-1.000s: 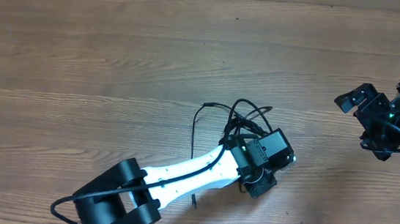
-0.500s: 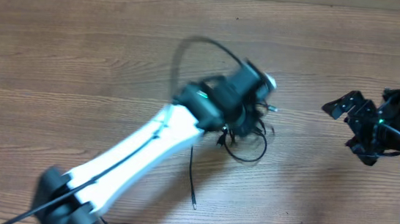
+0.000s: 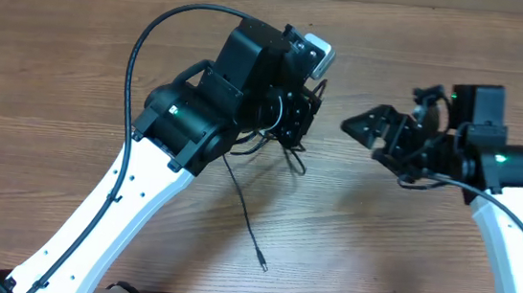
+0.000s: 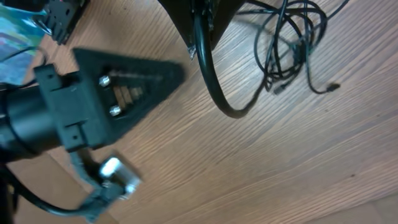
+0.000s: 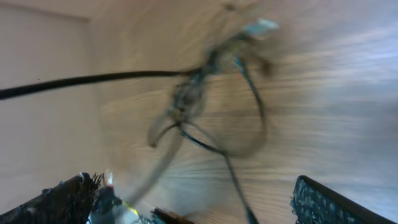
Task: Untangle cables
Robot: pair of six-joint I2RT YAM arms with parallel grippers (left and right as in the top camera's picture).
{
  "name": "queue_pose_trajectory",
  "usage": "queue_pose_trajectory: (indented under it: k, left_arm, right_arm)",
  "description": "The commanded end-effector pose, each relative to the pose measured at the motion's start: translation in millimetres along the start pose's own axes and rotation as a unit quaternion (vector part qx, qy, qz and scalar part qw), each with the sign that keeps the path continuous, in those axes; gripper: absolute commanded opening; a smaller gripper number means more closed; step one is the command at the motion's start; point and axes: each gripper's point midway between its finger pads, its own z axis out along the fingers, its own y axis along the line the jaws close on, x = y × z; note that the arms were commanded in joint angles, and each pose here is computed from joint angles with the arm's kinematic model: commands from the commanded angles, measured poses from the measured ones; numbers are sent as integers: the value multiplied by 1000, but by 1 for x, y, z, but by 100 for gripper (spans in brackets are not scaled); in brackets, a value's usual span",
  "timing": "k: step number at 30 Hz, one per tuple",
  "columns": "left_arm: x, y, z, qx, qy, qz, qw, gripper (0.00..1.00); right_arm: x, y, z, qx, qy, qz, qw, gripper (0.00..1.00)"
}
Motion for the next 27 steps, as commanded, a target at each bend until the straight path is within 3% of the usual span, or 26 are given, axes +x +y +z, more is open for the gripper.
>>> queue_pose_trajectory:
  k: [1, 7, 14, 19, 27]
  left_arm:
    - [-18, -18, -21, 35, -37, 37, 998, 4]
    - [-49, -36, -58, 50, -112, 63, 990, 4]
    - [-71, -53, -111, 50, -189, 86, 977, 4]
    - [-84, -6, -164, -77, -255, 59, 962, 4]
    - [-80, 81, -240, -232, -309, -15, 922, 4]
  right_arm:
    - [3, 20, 14, -27, 11, 17, 999, 100]
    - [1, 9, 46, 27, 7, 94, 995, 100]
    - [-6, -5, 92, 67, 3, 119, 991, 100]
    - [-16, -51, 104, 162, -31, 138, 977, 100]
    - [-47, -108, 72, 278, -122, 155, 940, 100]
